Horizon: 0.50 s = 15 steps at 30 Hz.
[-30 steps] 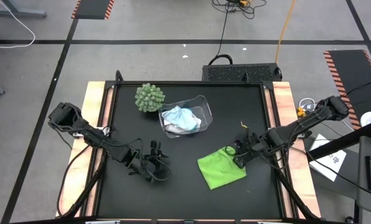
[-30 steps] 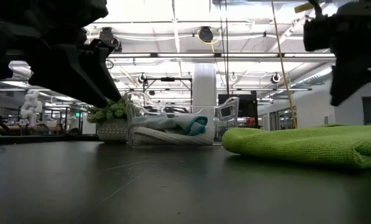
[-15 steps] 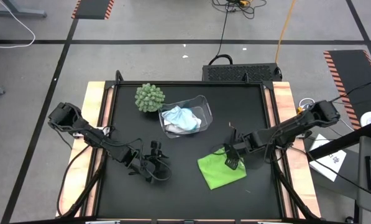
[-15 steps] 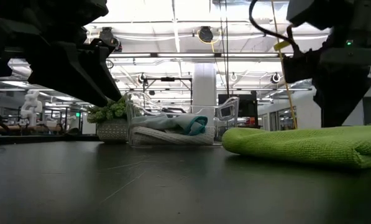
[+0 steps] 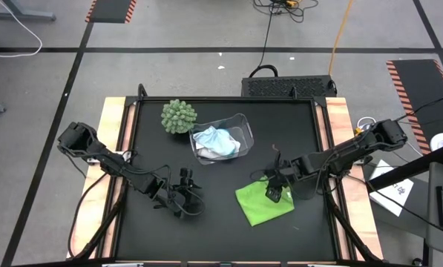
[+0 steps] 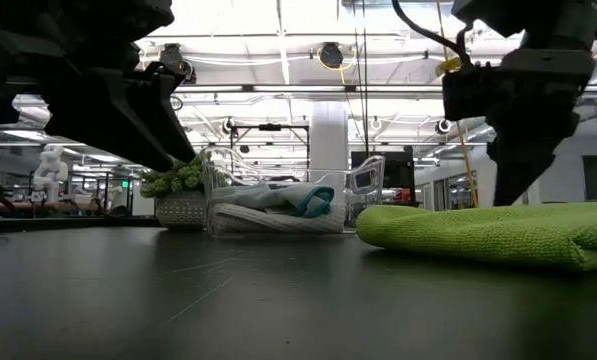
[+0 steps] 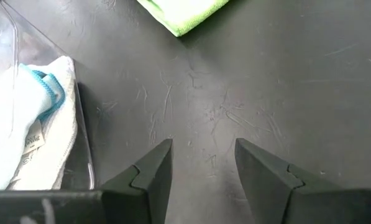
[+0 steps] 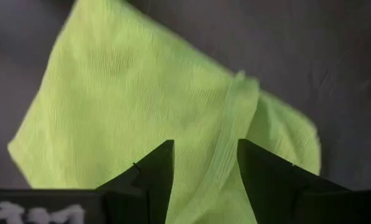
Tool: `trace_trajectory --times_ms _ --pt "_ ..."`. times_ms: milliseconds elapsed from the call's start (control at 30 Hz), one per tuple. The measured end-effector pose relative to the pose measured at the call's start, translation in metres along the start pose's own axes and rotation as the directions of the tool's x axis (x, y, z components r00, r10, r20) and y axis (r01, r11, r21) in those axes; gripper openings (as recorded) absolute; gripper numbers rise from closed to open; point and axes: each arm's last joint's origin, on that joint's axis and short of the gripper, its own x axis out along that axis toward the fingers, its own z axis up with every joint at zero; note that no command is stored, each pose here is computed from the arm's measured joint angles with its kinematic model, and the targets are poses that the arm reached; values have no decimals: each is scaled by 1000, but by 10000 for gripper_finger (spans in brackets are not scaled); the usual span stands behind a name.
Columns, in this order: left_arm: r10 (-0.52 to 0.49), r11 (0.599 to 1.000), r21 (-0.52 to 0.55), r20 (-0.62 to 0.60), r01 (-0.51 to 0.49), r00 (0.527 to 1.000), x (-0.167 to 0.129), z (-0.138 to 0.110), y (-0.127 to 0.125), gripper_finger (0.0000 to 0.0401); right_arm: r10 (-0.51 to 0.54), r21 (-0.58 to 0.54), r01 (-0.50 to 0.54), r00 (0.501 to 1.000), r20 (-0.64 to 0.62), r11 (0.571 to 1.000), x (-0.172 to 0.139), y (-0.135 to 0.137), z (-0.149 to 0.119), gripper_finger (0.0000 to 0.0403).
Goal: Fold microfiber towels
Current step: Fold the green towel
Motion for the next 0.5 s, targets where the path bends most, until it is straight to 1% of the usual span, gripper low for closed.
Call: trace_trajectory --times_ms 200,500 --pt "0 1000 0 0 0 1000 0 0 0 175 -13 -3 13 999 -39 1000 3 0 -4 166" --pt "-2 1000 -1 1 2 1000 0 0 0 175 -83 1 83 992 -90 997 13 -5 -6 166"
